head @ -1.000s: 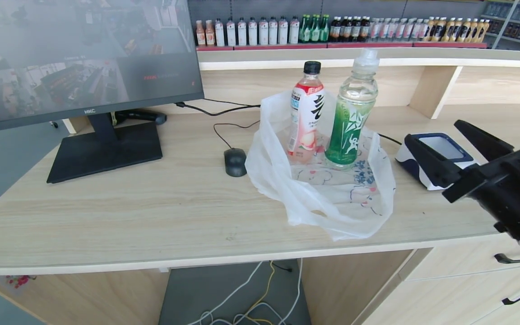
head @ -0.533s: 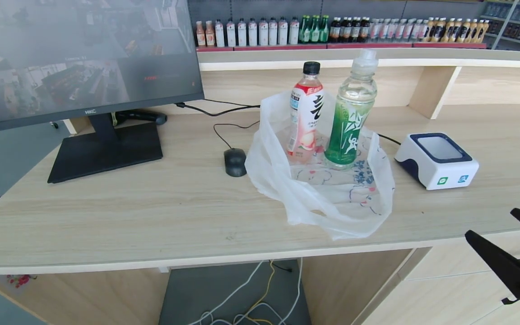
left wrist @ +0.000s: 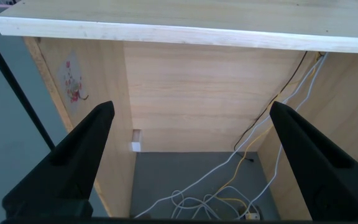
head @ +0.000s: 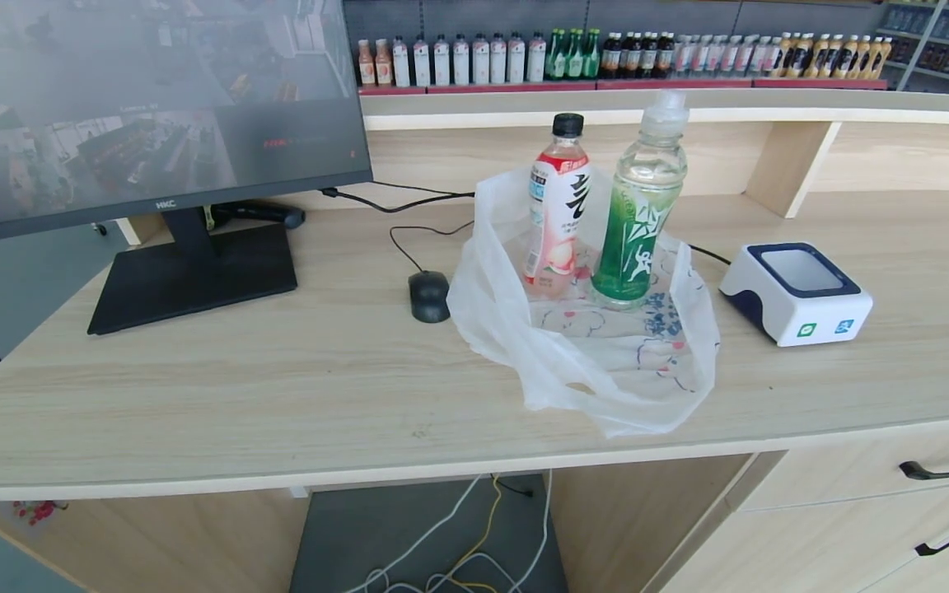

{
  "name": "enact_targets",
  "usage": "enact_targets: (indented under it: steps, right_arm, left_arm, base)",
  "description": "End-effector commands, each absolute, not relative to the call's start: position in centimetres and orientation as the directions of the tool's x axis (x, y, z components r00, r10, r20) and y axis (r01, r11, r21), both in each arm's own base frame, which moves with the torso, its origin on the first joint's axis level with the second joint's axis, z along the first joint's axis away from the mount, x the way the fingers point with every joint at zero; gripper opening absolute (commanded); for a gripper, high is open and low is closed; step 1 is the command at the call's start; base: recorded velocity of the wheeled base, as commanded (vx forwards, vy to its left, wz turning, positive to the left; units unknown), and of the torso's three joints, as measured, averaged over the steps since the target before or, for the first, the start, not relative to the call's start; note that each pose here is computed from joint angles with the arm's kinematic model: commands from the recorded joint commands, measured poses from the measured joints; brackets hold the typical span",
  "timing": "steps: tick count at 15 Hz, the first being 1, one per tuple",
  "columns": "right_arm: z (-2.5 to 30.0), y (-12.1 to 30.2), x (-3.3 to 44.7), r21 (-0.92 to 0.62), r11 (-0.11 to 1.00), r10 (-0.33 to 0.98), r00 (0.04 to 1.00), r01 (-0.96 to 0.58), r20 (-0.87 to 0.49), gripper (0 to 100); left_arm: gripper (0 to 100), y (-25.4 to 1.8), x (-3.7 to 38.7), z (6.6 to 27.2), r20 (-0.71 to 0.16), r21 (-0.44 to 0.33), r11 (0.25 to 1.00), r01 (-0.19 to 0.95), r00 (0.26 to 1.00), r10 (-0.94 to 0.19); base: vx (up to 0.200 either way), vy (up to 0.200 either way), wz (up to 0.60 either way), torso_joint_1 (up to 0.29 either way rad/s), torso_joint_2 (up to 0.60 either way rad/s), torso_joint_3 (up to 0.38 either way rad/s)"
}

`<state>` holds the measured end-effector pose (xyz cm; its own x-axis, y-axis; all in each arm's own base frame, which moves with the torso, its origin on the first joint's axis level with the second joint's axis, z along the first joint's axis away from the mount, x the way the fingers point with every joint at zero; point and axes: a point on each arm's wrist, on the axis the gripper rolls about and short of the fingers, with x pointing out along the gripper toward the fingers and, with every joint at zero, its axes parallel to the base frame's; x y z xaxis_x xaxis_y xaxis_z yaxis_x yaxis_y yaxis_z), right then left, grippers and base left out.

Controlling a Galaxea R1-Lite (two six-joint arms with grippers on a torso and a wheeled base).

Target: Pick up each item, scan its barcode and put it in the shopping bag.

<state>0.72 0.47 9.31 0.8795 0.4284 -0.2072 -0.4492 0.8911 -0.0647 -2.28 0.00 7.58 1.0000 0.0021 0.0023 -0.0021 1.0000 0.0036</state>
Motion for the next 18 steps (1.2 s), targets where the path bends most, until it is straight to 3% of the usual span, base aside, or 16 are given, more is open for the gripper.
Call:
enact_targets:
  steps: [1,5,9,13,18]
  right_arm:
    - [8.2,-0.2,-1.2,-0.098,0.897,0.420,0.901,-0.430,-0.110,100]
    - [8.2,0.1,-1.5,-0.107,0.979,0.165,0.984,-0.172,-0.072,100]
    - [7.8,0.0,-1.6,-0.116,0.984,0.125,0.989,-0.133,-0.075,100]
    - [7.7,-0.1,-1.6,-0.003,0.998,0.067,0.994,-0.068,-0.084,100]
    - [7.6,0.0,-2.3,-0.035,0.999,-0.002,1.000,0.002,0.003,100]
  left_arm:
    - [100,0.0,-2.3,7.6,0.003,0.003,1.000,-0.003,1.000,0.003]
    - [100,0.0,-2.3,7.6,0.003,0.003,1.000,-0.002,1.000,0.002]
    - [100,0.0,-2.3,7.6,0.003,0.003,1.000,-0.002,1.000,0.002]
    - [100,0.0,-2.3,7.6,0.003,0.003,1.000,-0.003,1.000,0.003]
    - [100,0.0,-2.3,7.6,0.003,0.003,1.000,-0.002,1.000,0.002]
  base:
    - [0.000,0.000,0.00,0.000,0.00,0.000]
    - [0.000,0.000,0.00,0.000,0.00,0.000]
    - [0.000,0.000,0.00,0.000,0.00,0.000]
    - [0.000,0.000,0.00,0.000,0.00,0.000]
    - [0.000,0.000,0.00,0.000,0.00,0.000]
